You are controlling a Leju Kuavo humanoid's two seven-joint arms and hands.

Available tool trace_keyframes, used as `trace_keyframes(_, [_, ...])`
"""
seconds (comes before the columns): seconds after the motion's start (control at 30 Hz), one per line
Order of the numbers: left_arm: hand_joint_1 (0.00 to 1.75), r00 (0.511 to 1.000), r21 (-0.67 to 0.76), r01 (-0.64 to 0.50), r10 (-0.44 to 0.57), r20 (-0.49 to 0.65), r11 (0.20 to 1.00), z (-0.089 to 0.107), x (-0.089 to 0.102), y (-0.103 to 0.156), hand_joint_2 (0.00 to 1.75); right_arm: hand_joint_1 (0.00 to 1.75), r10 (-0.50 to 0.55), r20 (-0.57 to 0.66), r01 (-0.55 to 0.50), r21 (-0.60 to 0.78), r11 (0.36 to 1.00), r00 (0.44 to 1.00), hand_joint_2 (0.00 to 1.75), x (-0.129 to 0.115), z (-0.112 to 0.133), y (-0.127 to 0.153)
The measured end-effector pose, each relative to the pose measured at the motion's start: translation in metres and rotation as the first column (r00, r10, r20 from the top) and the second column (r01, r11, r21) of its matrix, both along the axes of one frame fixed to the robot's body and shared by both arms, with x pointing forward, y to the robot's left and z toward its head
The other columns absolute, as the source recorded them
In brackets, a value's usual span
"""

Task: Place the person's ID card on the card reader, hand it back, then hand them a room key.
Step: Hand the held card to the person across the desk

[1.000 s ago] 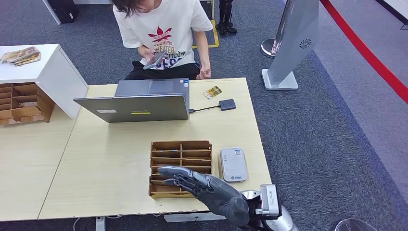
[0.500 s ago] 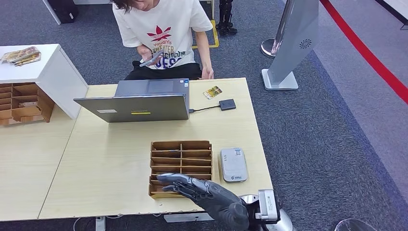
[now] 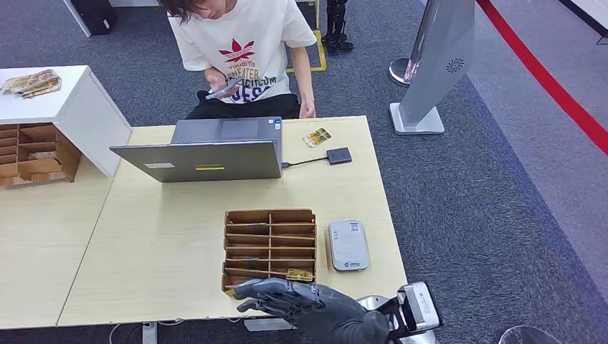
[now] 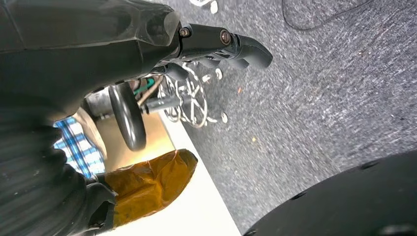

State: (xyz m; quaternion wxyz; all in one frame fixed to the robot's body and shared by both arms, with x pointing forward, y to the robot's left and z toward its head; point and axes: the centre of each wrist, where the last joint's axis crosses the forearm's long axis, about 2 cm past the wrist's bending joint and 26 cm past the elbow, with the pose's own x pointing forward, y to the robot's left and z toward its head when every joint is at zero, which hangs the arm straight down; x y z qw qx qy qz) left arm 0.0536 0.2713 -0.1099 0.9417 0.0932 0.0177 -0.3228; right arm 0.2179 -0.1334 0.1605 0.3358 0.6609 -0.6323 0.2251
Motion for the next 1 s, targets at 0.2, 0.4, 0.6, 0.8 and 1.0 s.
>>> trace_keyframes(0.2, [0.00,1.000,0.005,0.020,-0.020,0.004,1.000,0.000,0.001,0.000,1.75,0.00,-0.043,0.019,0.044,-0.098,0.994,0.999,0.00,0.002,-0.001,0.001])
trace_keyframes(0.4, [0.00,1.000,0.016,0.022,-0.023,0.012,1.000,0.000,0.001,0.000,1.75,0.00,-0.116,0.100,0.136,-0.218,0.966,0.988,0.00,0.010,-0.009,-0.001])
trace_keyframes(0.6, [0.00,0.961,0.016,-0.274,0.273,0.030,0.962,0.000,-0.004,-0.003,1.75,0.00,-0.052,0.022,0.053,-0.043,0.998,0.998,0.00,-0.002,-0.001,0.000])
trace_keyframes(0.8, [0.00,0.667,0.011,-0.745,0.745,-0.004,0.667,-0.001,-0.016,-0.015,1.75,0.00,-0.264,0.190,0.312,-0.298,0.902,0.946,0.00,-0.010,-0.025,-0.020])
trace_keyframes(1.0, [0.00,0.620,-0.024,-0.784,0.784,-0.008,0.620,-0.001,-0.016,-0.011,1.75,0.00,-0.122,0.089,0.134,-0.141,0.981,0.989,0.00,-0.019,-0.027,-0.020])
